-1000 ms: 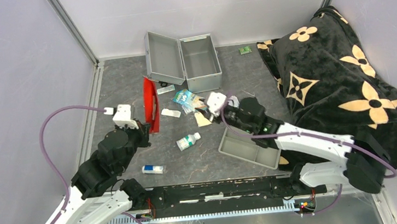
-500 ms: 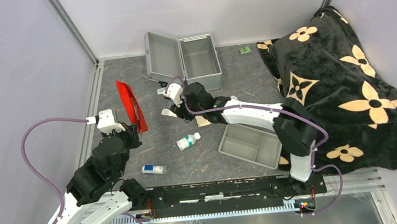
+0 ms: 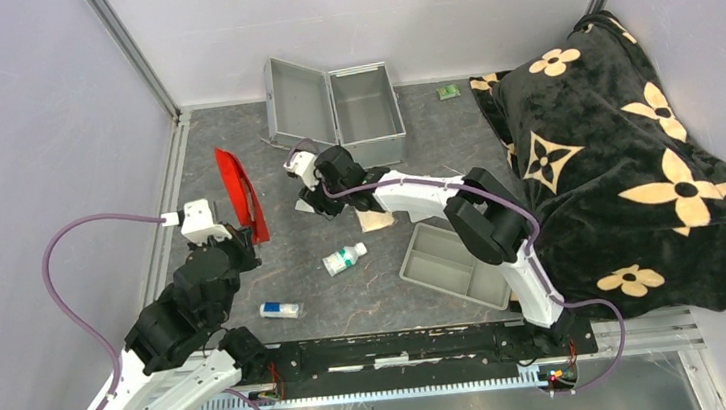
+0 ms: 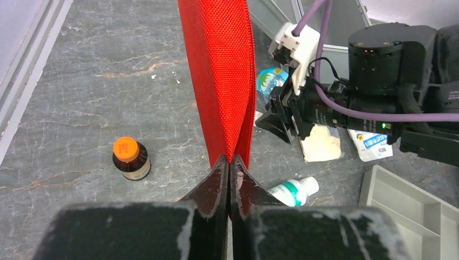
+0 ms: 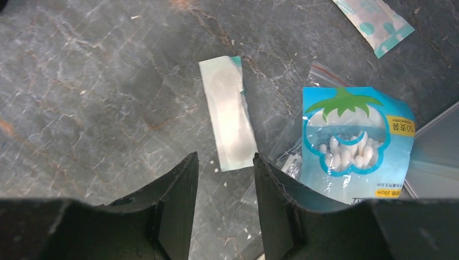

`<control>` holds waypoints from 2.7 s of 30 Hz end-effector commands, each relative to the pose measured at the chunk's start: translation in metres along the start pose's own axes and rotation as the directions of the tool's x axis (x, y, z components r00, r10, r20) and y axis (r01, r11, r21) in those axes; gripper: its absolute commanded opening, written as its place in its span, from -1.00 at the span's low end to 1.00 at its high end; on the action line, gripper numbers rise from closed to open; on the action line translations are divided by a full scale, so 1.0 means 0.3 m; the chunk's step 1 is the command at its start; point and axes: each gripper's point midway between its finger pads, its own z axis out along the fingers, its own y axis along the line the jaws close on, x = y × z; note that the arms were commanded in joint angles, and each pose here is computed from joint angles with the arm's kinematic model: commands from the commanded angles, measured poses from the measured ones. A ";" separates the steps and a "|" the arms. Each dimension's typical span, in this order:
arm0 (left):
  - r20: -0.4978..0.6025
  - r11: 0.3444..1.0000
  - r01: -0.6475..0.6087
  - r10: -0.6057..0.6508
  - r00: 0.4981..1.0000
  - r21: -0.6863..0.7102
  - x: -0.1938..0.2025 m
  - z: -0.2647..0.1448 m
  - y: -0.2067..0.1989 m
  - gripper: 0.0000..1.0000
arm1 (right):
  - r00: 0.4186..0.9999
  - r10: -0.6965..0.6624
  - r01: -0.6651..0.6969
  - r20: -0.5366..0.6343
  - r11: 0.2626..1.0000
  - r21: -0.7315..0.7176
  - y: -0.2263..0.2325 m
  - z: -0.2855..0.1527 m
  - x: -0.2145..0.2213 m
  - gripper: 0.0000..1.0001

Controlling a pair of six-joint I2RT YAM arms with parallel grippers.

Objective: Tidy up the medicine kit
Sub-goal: Pick up the medical item at the center of the board.

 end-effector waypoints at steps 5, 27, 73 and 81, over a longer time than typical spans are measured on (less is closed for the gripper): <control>0.030 0.999 0.053 -0.052 0.998 -0.013 -0.022 0.008 -0.006 -0.96 | 0.991 0.112 -0.110 0.070 0.993 -0.040 -0.065 0.065 -0.050 -0.07; 0.017 0.999 0.038 -0.038 0.999 -0.004 -0.013 0.017 -0.020 -0.95 | 0.992 0.120 -0.123 -0.037 0.990 -0.076 -0.051 0.103 0.115 -0.28; 0.002 0.999 0.024 -0.025 1.000 0.039 -0.001 0.024 -0.050 -0.95 | 0.978 -0.181 0.204 0.106 0.937 -0.284 0.099 -0.170 -0.012 -0.17; 0.013 0.999 0.034 -0.034 0.999 0.036 -0.009 0.018 -0.043 -0.96 | 0.952 -0.268 0.304 0.146 0.876 -0.374 0.129 -0.080 -0.007 -0.13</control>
